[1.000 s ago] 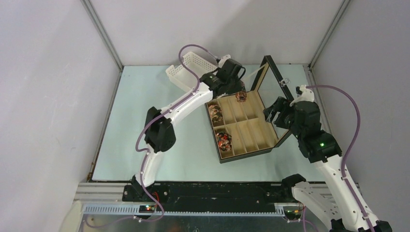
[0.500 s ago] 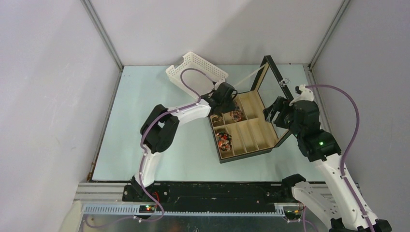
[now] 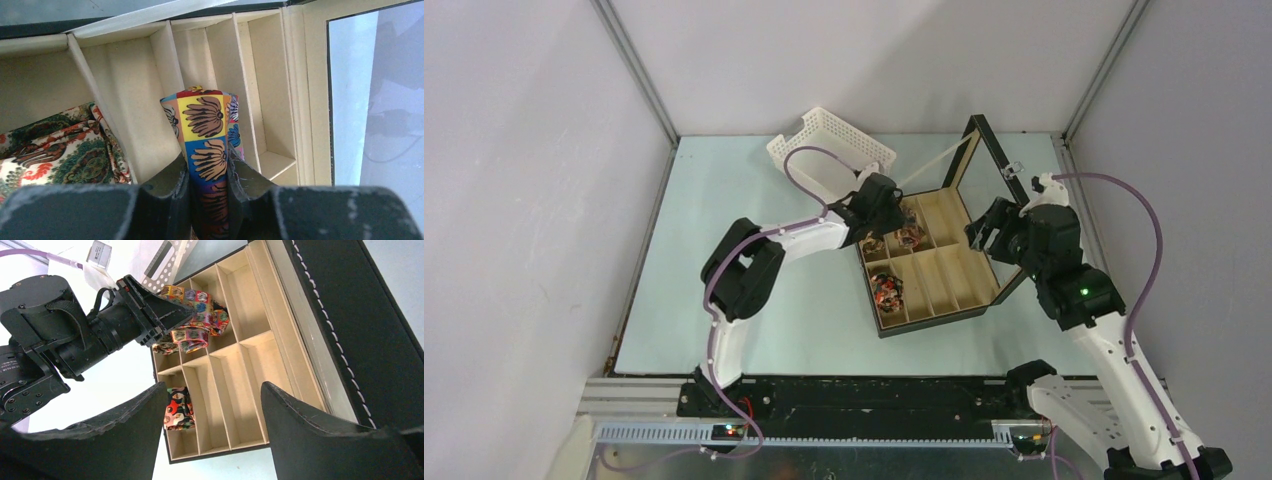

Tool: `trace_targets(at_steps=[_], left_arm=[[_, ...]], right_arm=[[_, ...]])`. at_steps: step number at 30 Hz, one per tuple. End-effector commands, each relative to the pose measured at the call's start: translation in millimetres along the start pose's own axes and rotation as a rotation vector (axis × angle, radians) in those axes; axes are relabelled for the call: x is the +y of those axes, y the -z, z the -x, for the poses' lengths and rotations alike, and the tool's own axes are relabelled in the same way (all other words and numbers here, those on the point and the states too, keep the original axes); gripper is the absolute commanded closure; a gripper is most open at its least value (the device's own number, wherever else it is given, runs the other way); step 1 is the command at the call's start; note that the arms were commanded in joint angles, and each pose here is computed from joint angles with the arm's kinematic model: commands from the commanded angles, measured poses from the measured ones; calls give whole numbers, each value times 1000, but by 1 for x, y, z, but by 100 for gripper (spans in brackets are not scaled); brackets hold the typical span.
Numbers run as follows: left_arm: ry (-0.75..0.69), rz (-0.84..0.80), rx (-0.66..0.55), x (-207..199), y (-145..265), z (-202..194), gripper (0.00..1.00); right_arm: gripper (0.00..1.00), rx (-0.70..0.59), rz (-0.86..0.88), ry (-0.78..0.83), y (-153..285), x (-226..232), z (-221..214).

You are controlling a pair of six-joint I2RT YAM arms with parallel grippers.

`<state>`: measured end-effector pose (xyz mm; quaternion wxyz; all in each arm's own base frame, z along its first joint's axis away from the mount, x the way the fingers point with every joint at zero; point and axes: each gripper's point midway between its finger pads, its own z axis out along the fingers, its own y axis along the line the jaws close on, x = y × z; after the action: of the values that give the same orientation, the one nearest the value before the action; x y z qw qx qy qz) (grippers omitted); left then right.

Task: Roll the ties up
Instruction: Place the tie in the storage box.

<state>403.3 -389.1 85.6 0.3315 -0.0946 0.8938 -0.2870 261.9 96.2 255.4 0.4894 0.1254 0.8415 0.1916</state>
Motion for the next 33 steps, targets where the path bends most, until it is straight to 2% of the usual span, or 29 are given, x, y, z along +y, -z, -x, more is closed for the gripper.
trace_targets(at_steps=[1, 33], left_arm=[[35, -49, -72, -11, 22, 31, 100], [48, 27, -21, 35, 15, 2, 100]], right_arm=[[29, -26, 30, -16, -2, 8, 8], [29, -15, 40, -14, -6, 15, 3]])
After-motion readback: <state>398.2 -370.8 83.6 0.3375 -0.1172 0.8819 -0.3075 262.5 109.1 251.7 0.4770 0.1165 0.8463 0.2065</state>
